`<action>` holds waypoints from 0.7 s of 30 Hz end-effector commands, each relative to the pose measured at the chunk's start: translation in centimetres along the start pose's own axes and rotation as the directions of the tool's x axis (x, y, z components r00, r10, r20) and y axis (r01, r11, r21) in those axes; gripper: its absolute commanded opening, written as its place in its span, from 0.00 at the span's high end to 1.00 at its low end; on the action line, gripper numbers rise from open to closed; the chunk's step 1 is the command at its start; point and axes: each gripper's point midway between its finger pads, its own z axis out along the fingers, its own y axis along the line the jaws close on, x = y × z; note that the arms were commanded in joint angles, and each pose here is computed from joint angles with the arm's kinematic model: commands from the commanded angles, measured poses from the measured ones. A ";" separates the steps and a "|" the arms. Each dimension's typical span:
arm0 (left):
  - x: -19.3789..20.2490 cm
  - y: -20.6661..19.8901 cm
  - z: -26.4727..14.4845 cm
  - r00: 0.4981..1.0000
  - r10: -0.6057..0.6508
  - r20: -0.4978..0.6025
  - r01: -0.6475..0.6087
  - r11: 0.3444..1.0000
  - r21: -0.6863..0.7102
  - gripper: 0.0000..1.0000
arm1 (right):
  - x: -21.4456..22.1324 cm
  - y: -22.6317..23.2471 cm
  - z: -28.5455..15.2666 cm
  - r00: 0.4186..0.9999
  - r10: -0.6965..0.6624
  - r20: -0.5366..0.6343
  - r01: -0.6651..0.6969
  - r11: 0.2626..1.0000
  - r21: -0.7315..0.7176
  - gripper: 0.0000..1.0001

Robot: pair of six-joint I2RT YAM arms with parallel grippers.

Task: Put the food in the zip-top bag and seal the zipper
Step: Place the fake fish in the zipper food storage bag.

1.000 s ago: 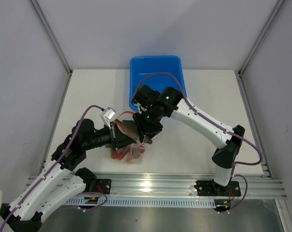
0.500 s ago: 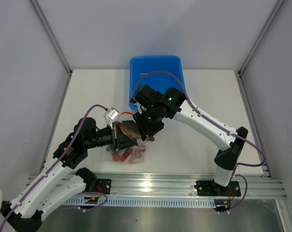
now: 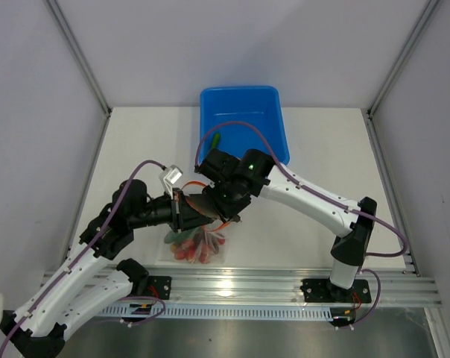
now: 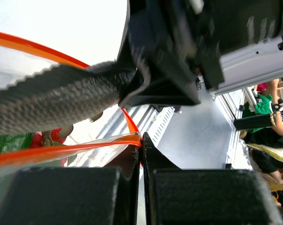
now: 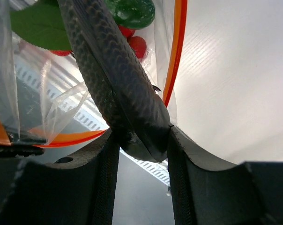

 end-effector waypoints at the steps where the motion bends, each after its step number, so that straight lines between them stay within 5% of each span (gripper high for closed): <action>1: -1.4 -1.3 -0.6 0.997 0.074 0.036 -0.074 0.997 0.022 0.99 | 3.6 -1.1 -0.4 0.988 -0.074 -0.135 0.091 0.989 0.120 0.99; 21: -1.8 -0.5 -2.0 0.989 0.143 0.029 -0.141 0.987 -0.075 0.99 | 9.7 0.5 -3.7 0.980 -0.045 -0.193 0.047 0.999 0.006 0.97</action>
